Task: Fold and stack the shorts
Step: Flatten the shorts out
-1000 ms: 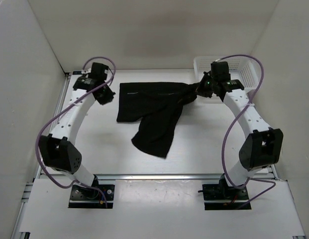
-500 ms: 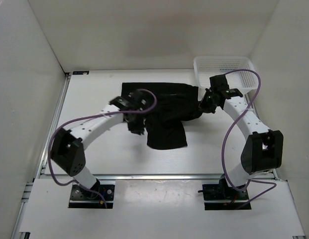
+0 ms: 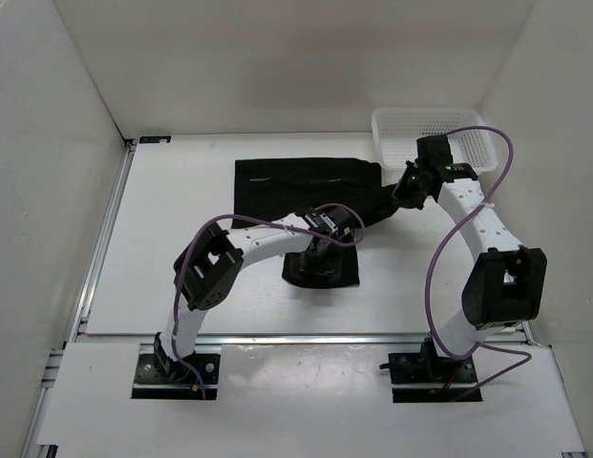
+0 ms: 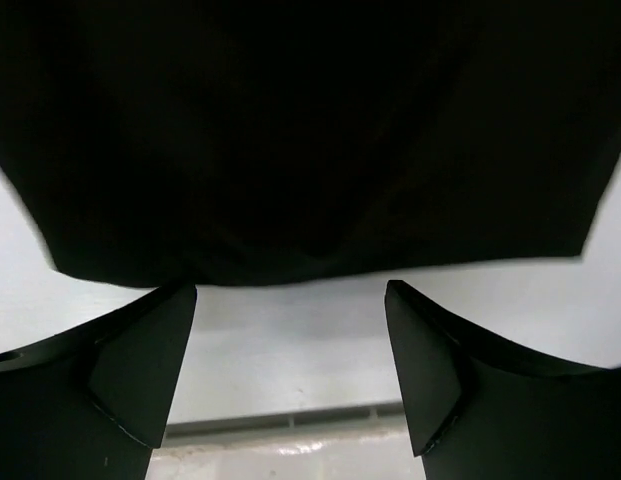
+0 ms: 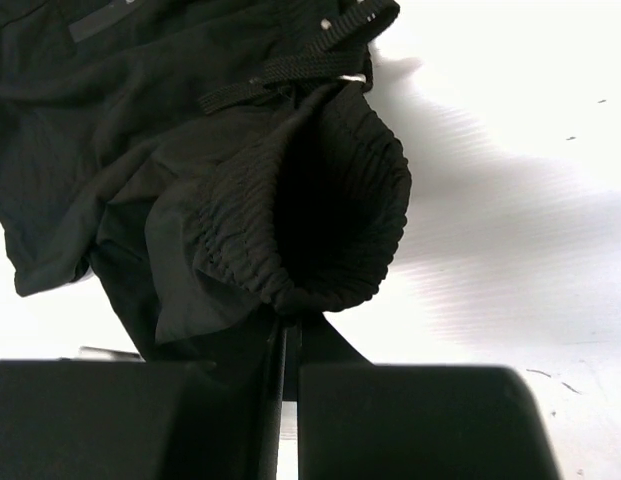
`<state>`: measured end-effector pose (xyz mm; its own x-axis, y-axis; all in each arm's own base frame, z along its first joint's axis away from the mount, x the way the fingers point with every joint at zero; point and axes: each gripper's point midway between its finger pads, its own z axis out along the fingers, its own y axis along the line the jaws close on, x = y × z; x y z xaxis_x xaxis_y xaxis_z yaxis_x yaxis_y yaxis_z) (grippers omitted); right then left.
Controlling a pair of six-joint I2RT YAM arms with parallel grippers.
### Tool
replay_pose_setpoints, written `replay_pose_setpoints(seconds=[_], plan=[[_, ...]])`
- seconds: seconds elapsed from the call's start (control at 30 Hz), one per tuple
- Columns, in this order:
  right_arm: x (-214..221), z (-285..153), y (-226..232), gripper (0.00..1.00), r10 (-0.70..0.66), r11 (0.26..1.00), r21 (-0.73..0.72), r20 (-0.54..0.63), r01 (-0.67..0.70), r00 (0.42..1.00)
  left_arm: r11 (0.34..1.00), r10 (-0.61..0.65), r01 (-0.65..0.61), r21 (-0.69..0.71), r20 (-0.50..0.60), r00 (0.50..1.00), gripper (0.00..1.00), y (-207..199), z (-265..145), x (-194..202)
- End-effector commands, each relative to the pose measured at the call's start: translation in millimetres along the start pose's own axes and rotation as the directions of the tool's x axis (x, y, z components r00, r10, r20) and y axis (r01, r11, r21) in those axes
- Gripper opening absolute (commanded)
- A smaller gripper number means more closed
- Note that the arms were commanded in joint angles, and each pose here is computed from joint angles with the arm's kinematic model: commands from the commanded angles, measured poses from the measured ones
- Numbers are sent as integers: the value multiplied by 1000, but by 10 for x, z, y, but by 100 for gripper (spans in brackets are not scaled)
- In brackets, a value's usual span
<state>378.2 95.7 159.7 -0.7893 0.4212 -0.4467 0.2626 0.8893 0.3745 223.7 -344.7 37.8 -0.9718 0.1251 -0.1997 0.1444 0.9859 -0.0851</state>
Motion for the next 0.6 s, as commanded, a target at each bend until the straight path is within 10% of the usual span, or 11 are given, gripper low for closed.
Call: replay_pose_setpoints(seconds=[0.0,0.17,0.23,0.33,0.57], plan=[[-61,-78,1,0,-24,999,-24,7,24,1000,997,-47,53,-60,101,994,88,122,-31,-300],[-9,-73,-31,0,-22,1000,-19,-3,22,1000,996,-58,64,-69,84,995,86,121,192,-398],[12,-88,-42,0,-22,1000,-19,-3,22,1000,995,-67,72,-67,75,995,68,171,247,-447],[67,-64,-80,0,-13,1000,-23,-25,12,1000,991,-91,95,-97,44,995,10,373,339,-436],[161,-150,-21,0,-14,998,-68,-50,11,999,962,-153,186,-199,172,973,10,1351,-331,-701]])
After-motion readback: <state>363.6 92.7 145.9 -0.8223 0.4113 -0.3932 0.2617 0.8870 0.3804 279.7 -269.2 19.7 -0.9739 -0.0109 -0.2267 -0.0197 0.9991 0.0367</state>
